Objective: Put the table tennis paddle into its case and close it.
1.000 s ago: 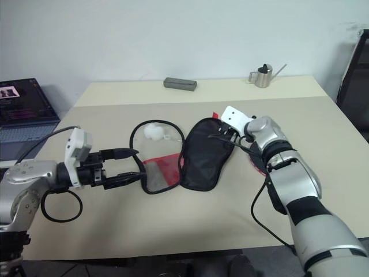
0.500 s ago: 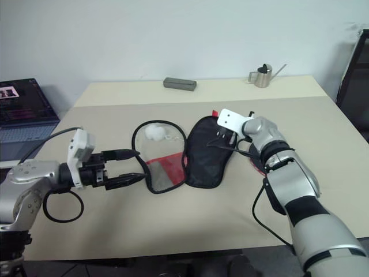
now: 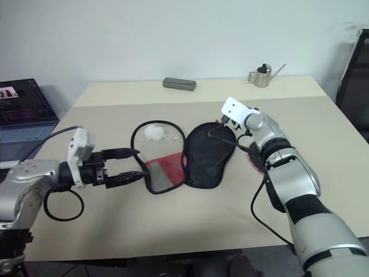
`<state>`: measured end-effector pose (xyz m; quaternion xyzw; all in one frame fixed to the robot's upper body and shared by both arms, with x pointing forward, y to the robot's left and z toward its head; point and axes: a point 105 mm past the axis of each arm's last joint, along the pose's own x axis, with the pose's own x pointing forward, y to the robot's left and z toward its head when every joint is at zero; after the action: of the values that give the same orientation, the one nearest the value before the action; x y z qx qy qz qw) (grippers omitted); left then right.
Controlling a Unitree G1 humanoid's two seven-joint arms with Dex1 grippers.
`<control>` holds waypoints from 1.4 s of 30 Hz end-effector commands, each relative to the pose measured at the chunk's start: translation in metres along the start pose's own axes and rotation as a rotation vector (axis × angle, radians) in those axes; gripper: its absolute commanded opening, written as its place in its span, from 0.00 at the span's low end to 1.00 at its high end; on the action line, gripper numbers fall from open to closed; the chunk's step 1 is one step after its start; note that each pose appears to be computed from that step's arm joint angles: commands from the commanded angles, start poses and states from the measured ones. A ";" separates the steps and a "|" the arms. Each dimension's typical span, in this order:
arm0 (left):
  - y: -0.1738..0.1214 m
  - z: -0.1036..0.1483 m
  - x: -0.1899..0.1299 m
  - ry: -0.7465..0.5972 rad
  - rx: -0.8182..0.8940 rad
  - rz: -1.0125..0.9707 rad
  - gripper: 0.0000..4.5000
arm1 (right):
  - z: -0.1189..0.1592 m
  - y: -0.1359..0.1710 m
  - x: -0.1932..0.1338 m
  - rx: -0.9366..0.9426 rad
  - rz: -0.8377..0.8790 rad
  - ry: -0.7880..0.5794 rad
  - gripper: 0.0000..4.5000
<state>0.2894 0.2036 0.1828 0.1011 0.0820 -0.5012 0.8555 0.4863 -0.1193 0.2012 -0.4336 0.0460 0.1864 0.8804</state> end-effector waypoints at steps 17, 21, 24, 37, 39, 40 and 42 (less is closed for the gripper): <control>-0.007 0.017 0.003 -0.032 0.068 -0.078 1.00 | -0.018 0.043 -0.065 0.706 0.305 -0.059 0.51; -0.008 0.019 0.005 -0.040 0.070 -0.095 1.00 | -0.016 0.066 -0.088 0.792 0.335 -0.014 0.51; -0.007 0.020 0.005 -0.039 0.073 -0.095 1.00 | -0.013 0.081 -0.098 0.837 0.370 0.010 0.51; -0.005 0.020 0.005 -0.037 0.083 -0.084 1.00 | -0.020 0.106 -0.091 0.954 0.391 0.091 0.62; -0.004 0.019 0.004 -0.034 0.081 -0.078 1.00 | -0.018 0.105 -0.091 0.946 0.391 0.084 0.76; -0.004 0.019 0.003 -0.033 0.080 -0.076 1.00 | -0.018 0.105 -0.091 0.943 0.392 0.086 0.85; -0.004 0.018 0.003 -0.033 0.078 -0.074 1.00 | -0.017 0.108 -0.091 0.953 0.401 0.094 0.99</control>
<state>0.2891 0.1925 0.1920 0.1104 0.0654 -0.5393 0.8323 0.3628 -0.1035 0.1201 0.0253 0.2687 0.2801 0.9213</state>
